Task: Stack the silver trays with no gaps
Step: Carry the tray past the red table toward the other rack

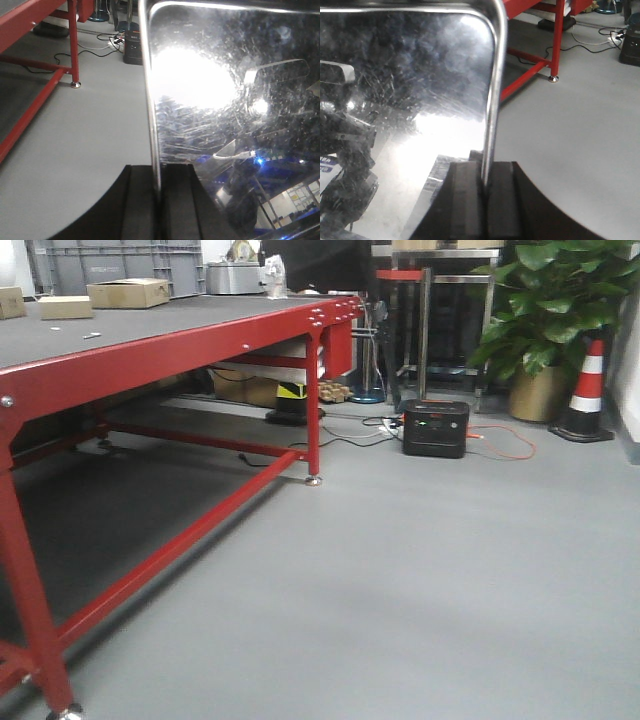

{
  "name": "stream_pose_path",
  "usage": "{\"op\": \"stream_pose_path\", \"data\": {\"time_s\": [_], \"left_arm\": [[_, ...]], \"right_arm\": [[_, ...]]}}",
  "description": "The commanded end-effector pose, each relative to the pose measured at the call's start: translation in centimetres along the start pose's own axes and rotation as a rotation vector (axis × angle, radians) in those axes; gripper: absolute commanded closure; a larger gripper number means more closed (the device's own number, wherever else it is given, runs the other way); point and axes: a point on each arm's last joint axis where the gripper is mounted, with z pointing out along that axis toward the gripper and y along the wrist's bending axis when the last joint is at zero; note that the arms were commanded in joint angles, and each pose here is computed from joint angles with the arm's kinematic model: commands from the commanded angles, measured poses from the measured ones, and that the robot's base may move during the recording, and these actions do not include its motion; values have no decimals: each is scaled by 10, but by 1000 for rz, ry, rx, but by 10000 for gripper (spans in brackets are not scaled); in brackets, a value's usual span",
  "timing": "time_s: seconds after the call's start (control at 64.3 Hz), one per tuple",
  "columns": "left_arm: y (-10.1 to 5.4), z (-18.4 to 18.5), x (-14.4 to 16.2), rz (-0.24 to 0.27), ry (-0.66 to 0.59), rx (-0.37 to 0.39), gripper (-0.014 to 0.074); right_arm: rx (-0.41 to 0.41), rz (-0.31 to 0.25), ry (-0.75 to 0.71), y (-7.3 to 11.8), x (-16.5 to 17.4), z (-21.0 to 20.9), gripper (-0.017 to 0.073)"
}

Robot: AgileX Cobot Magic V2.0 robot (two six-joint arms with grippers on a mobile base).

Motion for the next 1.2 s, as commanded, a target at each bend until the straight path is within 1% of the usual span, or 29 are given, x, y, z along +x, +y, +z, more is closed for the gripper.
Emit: {"op": "stream_pose_path", "data": {"time_s": [0.0, 1.181], "left_arm": [[-3, -7, -9, 3, -61, 21, 613], [-3, -7, -9, 3, -61, 21, 613]], "right_arm": [[7, -26, -59, 1, -8, -6, 638], [7, -26, -57, 1, -8, -6, 638]]}}
